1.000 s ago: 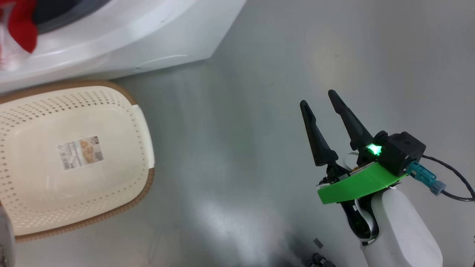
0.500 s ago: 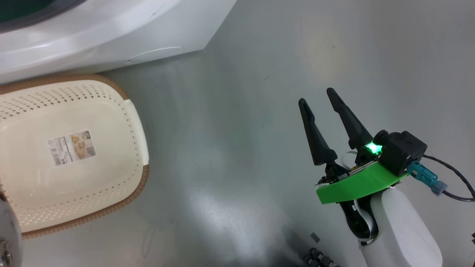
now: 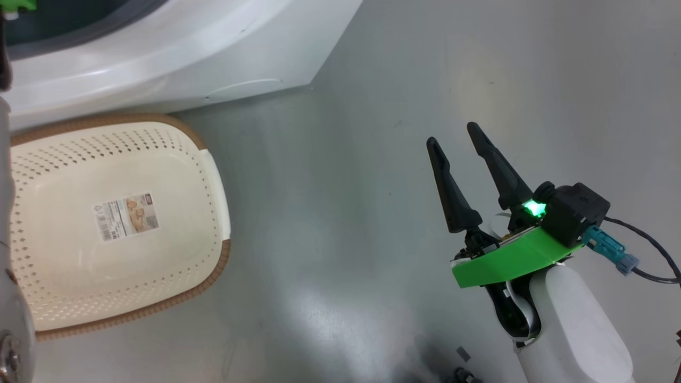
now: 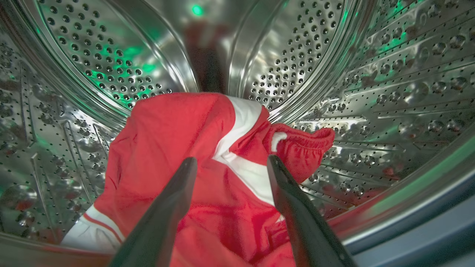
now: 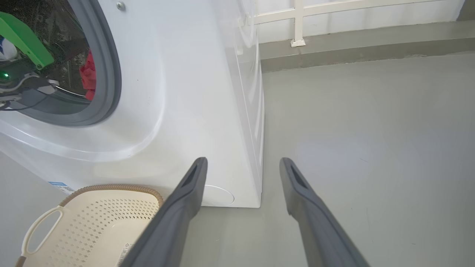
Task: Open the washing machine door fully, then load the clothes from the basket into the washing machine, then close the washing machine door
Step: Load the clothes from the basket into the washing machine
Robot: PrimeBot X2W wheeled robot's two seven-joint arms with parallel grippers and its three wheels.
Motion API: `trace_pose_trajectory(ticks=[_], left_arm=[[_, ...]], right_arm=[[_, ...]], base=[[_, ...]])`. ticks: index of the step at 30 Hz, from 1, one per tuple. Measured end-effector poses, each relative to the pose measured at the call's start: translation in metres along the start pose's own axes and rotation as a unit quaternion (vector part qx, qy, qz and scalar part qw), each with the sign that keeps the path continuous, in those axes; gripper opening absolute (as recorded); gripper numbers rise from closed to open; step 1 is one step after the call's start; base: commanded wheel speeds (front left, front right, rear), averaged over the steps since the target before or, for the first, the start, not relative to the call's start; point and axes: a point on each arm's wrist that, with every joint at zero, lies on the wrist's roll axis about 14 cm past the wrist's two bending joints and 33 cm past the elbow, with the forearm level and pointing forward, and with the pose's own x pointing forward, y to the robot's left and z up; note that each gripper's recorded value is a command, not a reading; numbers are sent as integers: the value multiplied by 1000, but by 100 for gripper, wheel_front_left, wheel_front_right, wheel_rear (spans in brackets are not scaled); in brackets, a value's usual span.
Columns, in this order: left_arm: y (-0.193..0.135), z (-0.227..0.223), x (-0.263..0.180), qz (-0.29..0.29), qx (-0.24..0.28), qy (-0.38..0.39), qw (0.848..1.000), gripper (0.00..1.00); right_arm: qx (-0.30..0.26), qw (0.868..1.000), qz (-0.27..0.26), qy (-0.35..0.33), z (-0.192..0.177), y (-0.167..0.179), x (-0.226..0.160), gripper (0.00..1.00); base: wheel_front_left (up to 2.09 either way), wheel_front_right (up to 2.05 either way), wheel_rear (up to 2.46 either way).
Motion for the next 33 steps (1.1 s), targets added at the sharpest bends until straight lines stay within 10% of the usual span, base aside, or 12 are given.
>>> trace_pose_trajectory(ticks=[33], left_arm=[[-16,52,-151,-2,1,-55,998,100]], right_arm=[[2,995,58,-86,76,41,-25,100]], base=[[0,0,0]])
